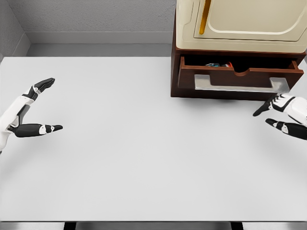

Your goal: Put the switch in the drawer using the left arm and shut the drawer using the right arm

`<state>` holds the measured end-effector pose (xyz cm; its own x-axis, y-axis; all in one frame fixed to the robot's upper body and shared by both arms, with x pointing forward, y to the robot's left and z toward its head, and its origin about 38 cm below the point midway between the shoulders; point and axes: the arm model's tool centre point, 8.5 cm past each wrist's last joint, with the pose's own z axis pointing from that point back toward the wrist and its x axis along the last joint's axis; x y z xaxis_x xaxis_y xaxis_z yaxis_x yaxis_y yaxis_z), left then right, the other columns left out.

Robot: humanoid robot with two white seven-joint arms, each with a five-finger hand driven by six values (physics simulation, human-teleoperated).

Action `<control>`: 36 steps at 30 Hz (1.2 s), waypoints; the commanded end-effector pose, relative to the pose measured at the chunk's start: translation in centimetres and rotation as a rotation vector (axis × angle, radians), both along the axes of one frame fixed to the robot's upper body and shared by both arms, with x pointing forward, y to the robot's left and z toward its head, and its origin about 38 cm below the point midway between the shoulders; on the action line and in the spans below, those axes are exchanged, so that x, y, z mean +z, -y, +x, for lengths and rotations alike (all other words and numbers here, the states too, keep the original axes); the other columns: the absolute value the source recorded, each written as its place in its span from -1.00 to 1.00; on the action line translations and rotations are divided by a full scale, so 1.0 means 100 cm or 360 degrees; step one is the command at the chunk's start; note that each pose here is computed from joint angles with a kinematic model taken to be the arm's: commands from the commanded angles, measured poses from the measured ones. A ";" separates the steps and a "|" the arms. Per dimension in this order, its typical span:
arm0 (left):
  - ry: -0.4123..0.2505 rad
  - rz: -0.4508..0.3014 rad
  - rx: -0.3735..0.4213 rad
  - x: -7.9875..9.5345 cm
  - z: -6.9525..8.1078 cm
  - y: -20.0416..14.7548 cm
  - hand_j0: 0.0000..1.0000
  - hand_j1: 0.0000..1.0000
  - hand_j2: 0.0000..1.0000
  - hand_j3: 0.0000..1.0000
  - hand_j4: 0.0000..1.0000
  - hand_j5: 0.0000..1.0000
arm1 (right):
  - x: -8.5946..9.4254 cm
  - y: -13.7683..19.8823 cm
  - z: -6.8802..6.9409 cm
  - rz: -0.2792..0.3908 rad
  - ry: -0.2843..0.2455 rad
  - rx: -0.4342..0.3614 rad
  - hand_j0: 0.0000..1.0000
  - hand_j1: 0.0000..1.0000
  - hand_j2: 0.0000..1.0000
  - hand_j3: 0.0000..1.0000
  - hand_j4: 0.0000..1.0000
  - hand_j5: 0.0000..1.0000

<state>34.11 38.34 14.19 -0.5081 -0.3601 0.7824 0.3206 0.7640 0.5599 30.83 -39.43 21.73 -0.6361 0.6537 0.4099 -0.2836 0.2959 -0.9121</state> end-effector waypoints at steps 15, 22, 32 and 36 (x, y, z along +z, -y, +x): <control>0.0000 -0.0015 0.0002 0.000 0.000 0.000 1.00 1.00 1.00 1.00 1.00 1.00 | -0.012 -0.035 0.004 0.0218 0.0094 0.0047 0.10 0.10 0.10 0.10 0.10 0.10; 0.0000 -0.0015 0.0001 0.000 0.000 0.000 1.00 1.00 1.00 1.00 1.00 1.00 | -0.009 -0.038 0.007 0.0222 0.0114 0.0055 0.11 0.11 0.11 0.11 0.11 0.11; 0.0003 -0.0032 0.0001 -0.001 0.000 0.002 1.00 1.00 1.00 1.00 1.00 1.00 | -0.013 -0.054 0.015 0.0230 0.0133 0.0114 0.12 0.12 0.12 0.12 0.12 0.12; 0.0003 -0.0032 0.0001 -0.001 0.000 0.002 1.00 1.00 1.00 1.00 1.00 1.00 | -0.018 -0.055 0.013 0.0222 0.0108 0.0120 0.12 0.12 0.12 0.12 0.12 0.12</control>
<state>34.15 38.07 14.03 -0.5089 -0.3511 0.7860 0.3199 0.7705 0.5513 32.24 -33.96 20.11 -0.7129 0.5451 0.4411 -0.2413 0.4000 -0.8842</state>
